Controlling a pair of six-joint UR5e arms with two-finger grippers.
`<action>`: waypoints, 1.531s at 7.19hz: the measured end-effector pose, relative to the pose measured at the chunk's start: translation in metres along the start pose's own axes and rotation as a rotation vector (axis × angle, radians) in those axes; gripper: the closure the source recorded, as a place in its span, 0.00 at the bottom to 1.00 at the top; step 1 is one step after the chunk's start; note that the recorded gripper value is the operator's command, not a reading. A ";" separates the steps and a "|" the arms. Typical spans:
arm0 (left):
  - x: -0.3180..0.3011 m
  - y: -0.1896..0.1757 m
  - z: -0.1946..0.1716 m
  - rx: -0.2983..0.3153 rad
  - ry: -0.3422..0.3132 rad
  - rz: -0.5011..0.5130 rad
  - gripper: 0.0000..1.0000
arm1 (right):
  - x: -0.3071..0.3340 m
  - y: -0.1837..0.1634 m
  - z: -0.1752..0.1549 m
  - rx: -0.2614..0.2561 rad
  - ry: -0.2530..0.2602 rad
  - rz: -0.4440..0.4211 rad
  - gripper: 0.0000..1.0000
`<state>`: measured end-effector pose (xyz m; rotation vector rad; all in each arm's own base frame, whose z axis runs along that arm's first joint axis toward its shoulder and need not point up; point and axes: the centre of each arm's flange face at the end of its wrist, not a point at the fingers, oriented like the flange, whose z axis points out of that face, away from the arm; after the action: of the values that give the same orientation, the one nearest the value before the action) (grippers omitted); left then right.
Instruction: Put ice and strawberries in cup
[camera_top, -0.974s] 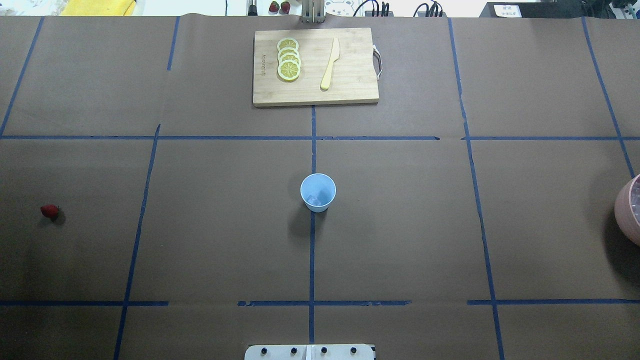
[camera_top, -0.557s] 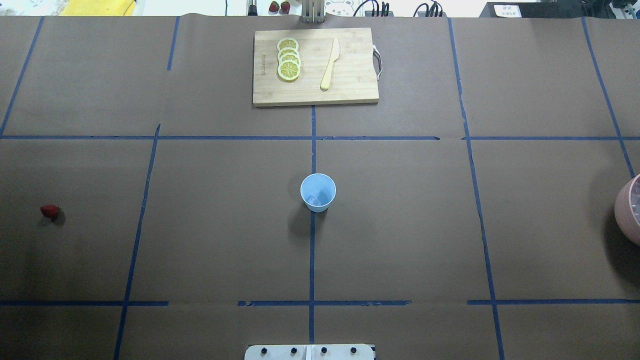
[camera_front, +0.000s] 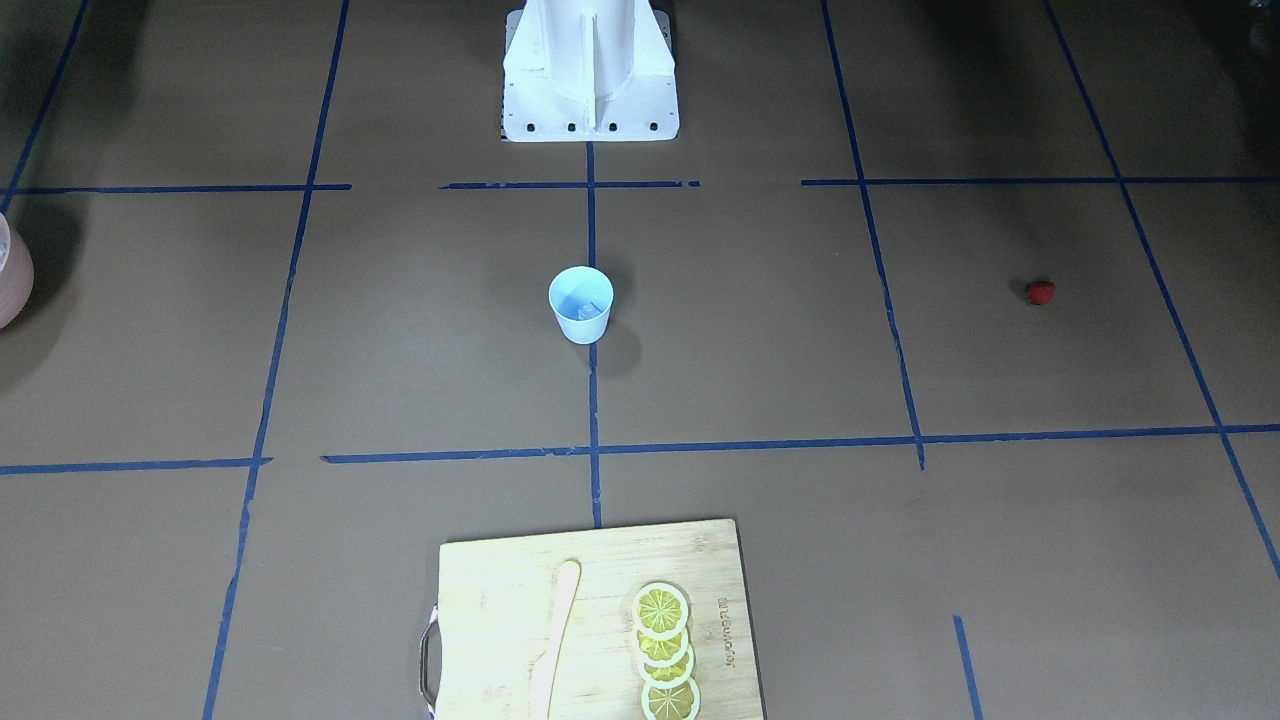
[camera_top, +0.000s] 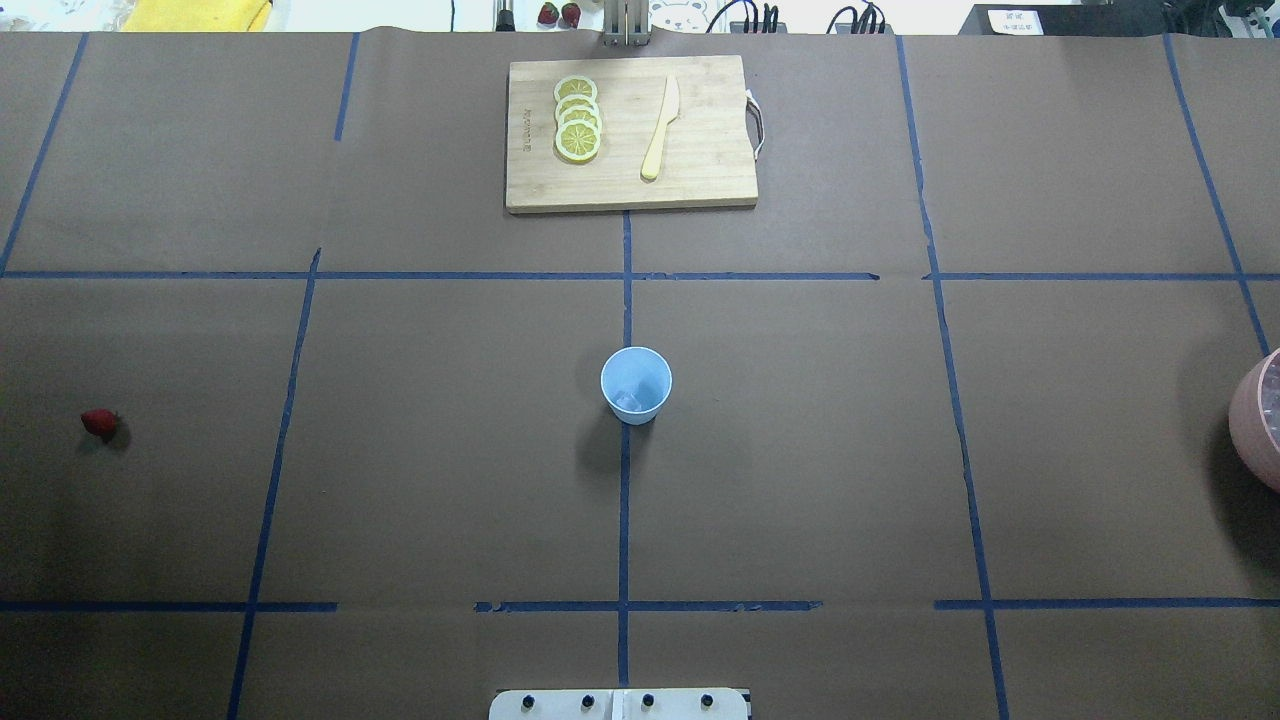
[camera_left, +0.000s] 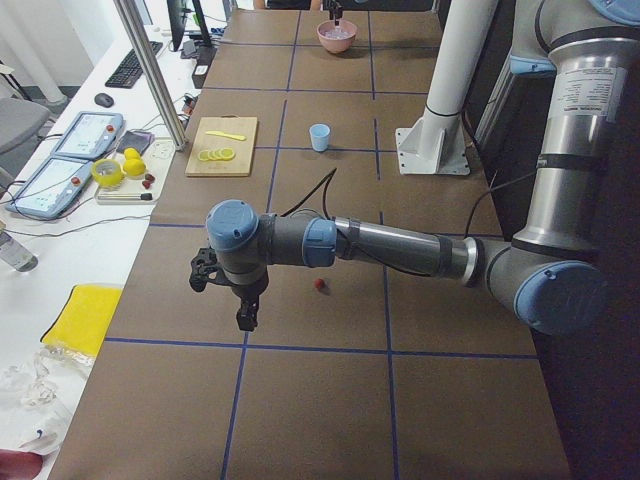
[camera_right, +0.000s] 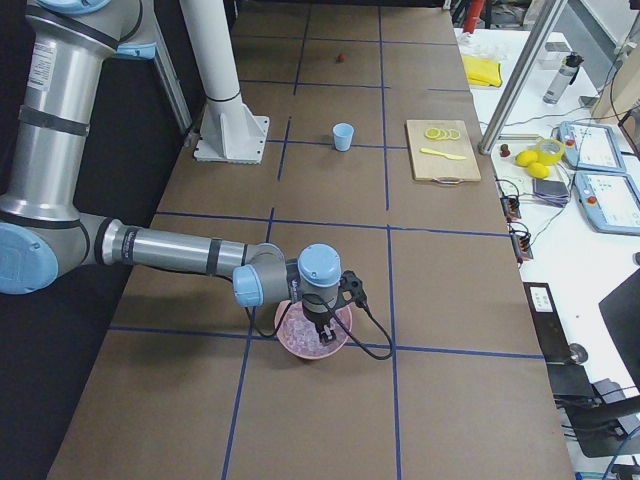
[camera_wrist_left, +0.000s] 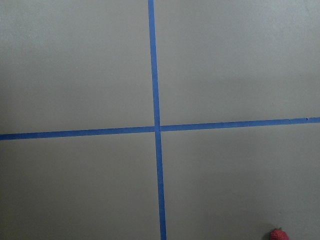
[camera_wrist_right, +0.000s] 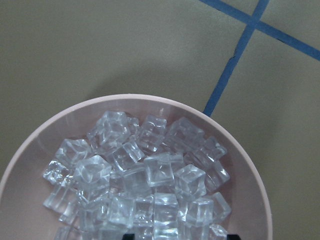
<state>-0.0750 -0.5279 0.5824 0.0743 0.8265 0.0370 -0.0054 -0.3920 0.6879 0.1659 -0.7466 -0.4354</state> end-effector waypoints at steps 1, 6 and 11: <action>0.001 0.000 -0.001 0.001 -0.001 -0.001 0.00 | -0.001 -0.001 0.004 -0.008 -0.003 -0.006 0.34; 0.002 0.000 -0.002 0.003 0.000 0.000 0.00 | 0.001 0.001 0.013 -0.027 -0.005 -0.006 0.40; 0.002 0.000 -0.003 0.006 0.000 0.001 0.00 | 0.001 0.004 0.023 -0.048 -0.013 -0.009 0.40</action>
<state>-0.0758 -0.5278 0.5789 0.0803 0.8261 0.0354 -0.0198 -0.3883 0.7066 0.1215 -0.7478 -0.4633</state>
